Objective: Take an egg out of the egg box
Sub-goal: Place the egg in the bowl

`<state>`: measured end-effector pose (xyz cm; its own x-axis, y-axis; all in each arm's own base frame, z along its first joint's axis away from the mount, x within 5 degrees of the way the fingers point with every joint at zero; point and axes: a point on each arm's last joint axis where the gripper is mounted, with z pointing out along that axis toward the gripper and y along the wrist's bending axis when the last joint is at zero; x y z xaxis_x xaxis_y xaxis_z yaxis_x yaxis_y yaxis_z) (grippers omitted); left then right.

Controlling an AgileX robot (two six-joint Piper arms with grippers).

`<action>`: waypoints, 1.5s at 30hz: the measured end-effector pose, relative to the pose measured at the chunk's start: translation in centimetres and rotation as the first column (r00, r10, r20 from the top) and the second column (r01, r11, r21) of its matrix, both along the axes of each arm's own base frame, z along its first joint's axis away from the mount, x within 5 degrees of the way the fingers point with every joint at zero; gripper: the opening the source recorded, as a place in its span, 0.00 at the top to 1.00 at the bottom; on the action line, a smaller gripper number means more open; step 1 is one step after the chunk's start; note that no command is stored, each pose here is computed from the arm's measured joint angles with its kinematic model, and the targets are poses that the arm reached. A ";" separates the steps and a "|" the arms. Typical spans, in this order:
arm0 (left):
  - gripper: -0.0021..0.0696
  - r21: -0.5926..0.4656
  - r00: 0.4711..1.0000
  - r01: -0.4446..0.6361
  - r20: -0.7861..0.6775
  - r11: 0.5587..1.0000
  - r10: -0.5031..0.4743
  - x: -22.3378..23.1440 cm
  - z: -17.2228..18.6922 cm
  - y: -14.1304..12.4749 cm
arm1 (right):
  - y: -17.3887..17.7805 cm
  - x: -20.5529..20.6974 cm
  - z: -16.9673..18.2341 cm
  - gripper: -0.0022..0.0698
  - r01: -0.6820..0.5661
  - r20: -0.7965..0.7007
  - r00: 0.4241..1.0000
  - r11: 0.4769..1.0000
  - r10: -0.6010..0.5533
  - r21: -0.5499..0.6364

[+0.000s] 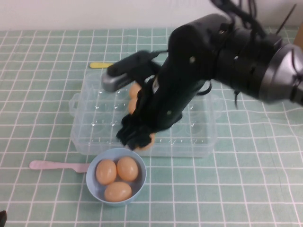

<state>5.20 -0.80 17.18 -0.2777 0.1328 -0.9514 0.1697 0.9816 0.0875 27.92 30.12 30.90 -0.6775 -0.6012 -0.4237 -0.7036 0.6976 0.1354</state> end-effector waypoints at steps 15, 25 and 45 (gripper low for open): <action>0.97 0.000 1.000 0.000 0.000 1.000 0.000 0.0 0.0 0.0 | 4.7 -3.7 -4.8 0.38 -0.105 -0.165 0.982 0.991 0.089 -0.087; 0.97 0.000 1.000 0.000 0.000 1.000 0.000 0.0 0.0 0.0 | 4.8 -2.2 -7.1 0.38 0.074 -0.194 0.976 0.990 -0.096 -0.118; 0.97 0.000 1.000 0.000 0.000 1.000 0.000 0.0 0.0 0.0 | 4.7 -1.8 -7.1 0.33 0.103 -0.173 0.977 0.988 -0.122 -0.114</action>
